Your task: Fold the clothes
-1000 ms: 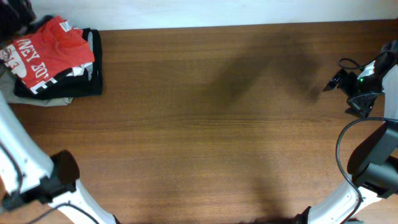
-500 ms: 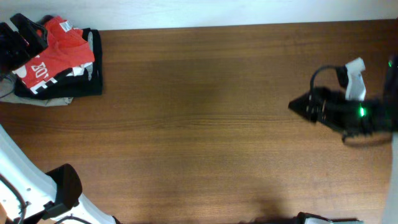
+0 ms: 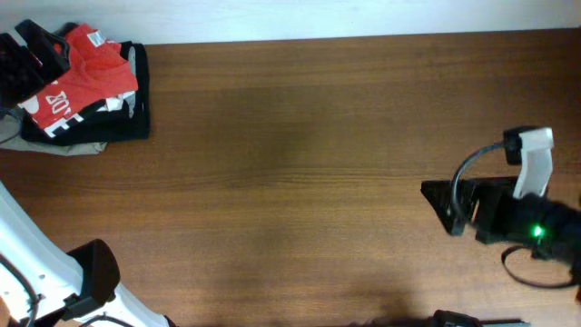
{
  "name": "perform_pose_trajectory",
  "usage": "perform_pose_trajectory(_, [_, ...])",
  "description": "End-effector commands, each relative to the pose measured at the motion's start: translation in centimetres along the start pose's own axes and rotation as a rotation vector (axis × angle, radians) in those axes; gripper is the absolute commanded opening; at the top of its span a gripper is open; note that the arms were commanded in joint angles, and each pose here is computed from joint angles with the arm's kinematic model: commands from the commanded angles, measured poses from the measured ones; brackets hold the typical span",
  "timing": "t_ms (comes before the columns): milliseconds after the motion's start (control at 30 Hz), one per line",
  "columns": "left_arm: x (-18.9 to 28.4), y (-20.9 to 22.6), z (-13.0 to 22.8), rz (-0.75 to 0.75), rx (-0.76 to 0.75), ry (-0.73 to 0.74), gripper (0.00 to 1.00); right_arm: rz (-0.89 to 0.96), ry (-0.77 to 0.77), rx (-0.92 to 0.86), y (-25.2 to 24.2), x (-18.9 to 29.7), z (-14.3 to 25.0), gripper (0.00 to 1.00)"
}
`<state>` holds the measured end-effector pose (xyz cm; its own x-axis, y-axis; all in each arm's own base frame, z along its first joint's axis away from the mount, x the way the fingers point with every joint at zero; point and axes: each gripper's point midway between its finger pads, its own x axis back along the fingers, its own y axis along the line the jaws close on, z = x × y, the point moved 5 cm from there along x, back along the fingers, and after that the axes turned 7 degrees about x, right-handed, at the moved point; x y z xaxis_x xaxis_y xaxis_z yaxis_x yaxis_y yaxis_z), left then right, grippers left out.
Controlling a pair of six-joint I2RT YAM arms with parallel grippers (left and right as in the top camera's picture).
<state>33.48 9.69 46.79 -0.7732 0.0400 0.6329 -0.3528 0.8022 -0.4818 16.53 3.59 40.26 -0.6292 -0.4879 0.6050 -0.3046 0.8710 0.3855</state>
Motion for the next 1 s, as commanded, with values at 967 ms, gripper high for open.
perform_pose_trajectory(967, [0.5,-0.3,0.1,0.015,-0.007,-0.003,0.99,0.391,-0.651,0.44,-11.6,-15.7,14.6,0.99])
